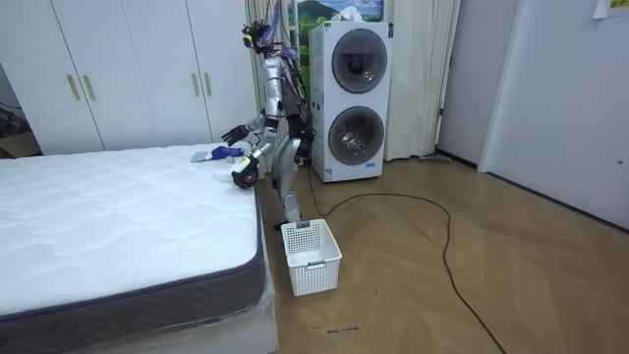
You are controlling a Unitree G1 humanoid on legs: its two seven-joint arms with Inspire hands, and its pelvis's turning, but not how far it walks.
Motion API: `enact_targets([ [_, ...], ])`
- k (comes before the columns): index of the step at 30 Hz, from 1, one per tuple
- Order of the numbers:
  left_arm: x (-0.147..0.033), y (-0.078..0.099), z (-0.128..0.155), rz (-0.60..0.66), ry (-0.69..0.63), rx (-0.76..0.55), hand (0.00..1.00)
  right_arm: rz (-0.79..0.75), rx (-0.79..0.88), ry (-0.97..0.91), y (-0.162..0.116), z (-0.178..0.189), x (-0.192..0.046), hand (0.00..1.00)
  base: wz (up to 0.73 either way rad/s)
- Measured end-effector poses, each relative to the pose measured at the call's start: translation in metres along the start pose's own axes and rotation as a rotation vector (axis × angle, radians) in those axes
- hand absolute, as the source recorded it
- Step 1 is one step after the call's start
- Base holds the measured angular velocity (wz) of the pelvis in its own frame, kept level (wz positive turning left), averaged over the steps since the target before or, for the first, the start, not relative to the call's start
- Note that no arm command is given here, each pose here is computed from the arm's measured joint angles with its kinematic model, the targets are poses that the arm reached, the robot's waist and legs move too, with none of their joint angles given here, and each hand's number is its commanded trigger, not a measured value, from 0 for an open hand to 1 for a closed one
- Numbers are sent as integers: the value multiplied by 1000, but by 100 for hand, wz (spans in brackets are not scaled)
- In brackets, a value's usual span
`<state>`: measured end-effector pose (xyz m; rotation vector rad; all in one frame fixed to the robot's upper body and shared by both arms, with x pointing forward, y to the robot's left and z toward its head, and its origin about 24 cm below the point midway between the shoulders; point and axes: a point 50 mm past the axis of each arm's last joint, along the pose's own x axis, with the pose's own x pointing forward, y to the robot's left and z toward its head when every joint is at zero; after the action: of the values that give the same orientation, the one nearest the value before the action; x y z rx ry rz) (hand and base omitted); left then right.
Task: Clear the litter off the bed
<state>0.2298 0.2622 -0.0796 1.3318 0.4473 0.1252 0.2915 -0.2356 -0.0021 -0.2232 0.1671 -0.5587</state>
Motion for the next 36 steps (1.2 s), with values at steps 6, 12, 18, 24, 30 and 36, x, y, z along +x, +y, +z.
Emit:
enact_targets([
  [6,0,0,0,1,6,4,100,68,15,-6,6,4,1,0,1],
  [12,1,-1,5,2,-2,-7,100,116,63,19,9,4,2,0,0],
  [18,0,-1,4,1,2,-3,100,128,129,36,12,9,5,0,0],
  [24,0,-2,4,-1,9,1,100,141,145,53,14,10,8,0,0],
  [30,0,-2,4,-1,18,5,100,136,103,84,12,0,8,0,0],
  [36,1,0,7,5,9,10,100,117,45,125,9,-9,12,0,4],
])
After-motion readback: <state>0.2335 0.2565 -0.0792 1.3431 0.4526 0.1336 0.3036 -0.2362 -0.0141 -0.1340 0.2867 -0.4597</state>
